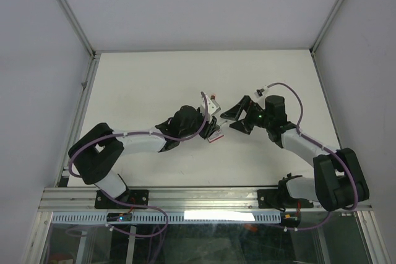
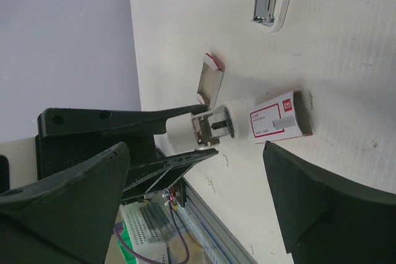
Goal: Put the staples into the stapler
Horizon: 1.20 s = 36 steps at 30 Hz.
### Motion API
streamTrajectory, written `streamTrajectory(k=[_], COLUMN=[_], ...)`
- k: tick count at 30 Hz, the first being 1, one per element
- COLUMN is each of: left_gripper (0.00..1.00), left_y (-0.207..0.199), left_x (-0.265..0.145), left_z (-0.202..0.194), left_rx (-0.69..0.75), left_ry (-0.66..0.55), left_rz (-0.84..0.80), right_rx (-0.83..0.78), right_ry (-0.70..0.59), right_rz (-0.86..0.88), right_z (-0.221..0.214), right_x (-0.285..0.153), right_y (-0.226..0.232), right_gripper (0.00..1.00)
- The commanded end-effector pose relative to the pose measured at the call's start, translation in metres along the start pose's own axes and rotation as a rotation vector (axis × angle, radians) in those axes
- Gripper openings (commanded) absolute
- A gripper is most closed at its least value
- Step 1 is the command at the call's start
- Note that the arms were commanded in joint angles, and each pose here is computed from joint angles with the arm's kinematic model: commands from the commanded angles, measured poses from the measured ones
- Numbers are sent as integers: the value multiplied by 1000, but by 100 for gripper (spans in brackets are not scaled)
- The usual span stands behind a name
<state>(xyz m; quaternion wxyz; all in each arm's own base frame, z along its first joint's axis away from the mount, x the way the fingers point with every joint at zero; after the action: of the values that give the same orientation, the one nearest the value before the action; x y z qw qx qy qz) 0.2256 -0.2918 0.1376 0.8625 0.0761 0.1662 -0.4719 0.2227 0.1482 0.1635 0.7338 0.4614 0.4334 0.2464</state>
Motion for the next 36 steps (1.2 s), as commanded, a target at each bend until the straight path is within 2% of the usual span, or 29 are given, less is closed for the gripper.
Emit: streamTrajectory(k=[1, 5, 7, 8, 14, 16, 29, 30, 32, 33, 34, 36], left_gripper=[0, 0, 0, 0, 0, 0, 0, 0, 0, 0, 0, 0], left_y=[-13, -18, -19, -19, -21, -22, -21, -21, -21, -21, -21, -21], left_x=[-9, -10, -9, -9, -10, -11, -13, -13, -14, -14, -15, -15], left_z=[34, 38, 39, 39, 42, 43, 44, 44, 43, 42, 41, 40], left_rx=[16, 18, 19, 20, 21, 22, 24, 24, 25, 24, 24, 21], left_ry=[-148, -159, -159, -159, -167, -171, -161, -158, -152, -148, -144, -140], left_rz=[-62, -74, -76, -77, -82, -84, -77, -76, -74, -73, -73, -72], right_rx=[3, 11, 11, 8, 5, 8, -75, -88, -109, -120, -128, -147], right_ry=[21, 31, 36, 38, 53, 55, 16, 21, 31, 28, 20, 8], right_rz=[78, 85, 97, 106, 134, 135, 163, 165, 157, 158, 157, 161], right_z=[2, 1, 0, 0, -1, -1, 0, 1, 3, 4, 4, 6], right_x=[4, 7, 7, 6, 7, 7, 0, -1, -1, -2, -3, -5], right_y=[6, 6, 7, 8, 10, 10, 19, 21, 23, 25, 26, 29], right_gripper=[90, 85, 77, 71, 13, 0, 0, 15, 58, 71, 78, 84])
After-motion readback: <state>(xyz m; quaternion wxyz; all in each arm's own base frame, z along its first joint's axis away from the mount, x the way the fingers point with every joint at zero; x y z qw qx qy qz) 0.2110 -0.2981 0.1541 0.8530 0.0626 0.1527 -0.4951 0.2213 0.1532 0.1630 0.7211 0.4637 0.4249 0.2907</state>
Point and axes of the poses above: each gripper's point midway between its finger pads, its own x axis out along the fingers, its own y axis along the line the jaws close on, z = x × y, the point moved 9 cm from there along -x, back along the fingers, and after that the axes turned 3 degrees about x, right-handed, at the moved point
